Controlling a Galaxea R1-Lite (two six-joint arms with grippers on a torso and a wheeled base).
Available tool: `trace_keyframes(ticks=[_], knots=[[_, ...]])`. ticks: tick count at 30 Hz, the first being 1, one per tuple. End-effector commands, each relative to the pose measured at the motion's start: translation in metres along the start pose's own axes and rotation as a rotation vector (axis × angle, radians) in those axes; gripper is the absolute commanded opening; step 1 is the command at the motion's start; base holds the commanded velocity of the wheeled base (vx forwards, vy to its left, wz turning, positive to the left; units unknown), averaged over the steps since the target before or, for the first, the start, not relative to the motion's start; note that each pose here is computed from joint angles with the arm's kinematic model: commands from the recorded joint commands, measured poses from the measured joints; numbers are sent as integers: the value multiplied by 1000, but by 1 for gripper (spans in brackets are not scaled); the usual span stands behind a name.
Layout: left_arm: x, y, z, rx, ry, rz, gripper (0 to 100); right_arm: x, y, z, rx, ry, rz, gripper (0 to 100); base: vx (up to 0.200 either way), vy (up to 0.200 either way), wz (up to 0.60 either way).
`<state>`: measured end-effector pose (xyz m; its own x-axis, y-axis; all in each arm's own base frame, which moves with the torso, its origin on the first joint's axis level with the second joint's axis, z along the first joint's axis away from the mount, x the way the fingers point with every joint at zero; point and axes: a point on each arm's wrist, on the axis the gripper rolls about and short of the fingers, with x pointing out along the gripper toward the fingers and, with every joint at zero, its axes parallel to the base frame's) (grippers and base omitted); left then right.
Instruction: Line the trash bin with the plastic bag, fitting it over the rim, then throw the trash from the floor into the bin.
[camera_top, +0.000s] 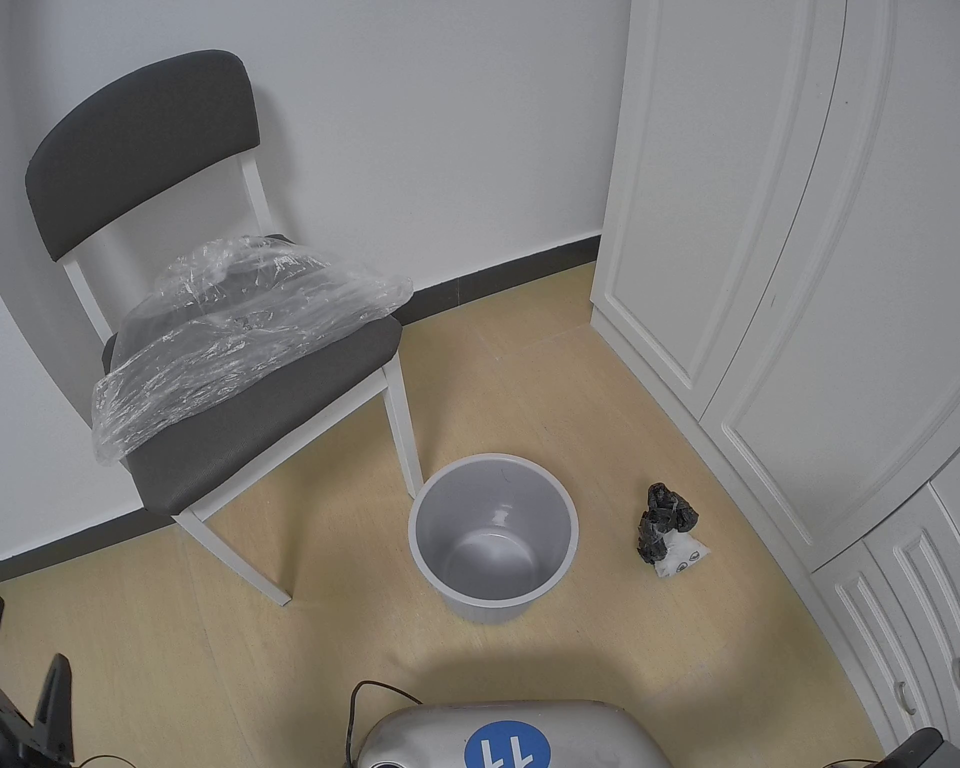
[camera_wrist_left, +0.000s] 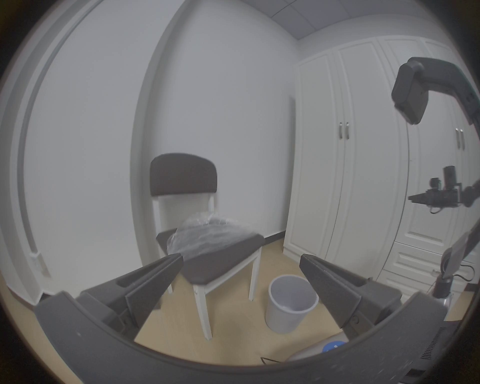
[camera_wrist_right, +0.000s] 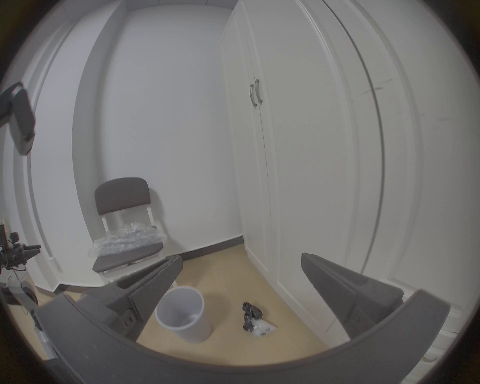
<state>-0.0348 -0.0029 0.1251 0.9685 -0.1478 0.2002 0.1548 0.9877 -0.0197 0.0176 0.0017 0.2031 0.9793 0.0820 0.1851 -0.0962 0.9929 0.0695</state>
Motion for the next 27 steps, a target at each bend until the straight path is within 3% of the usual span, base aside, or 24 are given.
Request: trace_keyframes(ticks=[1,6,11,14,27], knots=[[26,0,41,69,56,-60,100,73,3,26,55,20,37,100,0,0,0],[64,6,50,69,170,5,100,105,9,42,142,-53,-39,100,0,0,0],[100,17,56,82,174,73,100,112,17,52,182,-80,-113,100,0,0,0],[118,24,56,88,178,102,100,115,20,50,181,-68,-110,100,0,0,0],[152,28,57,71,207,44,100,129,28,35,178,10,-87,100,0,0,0]])
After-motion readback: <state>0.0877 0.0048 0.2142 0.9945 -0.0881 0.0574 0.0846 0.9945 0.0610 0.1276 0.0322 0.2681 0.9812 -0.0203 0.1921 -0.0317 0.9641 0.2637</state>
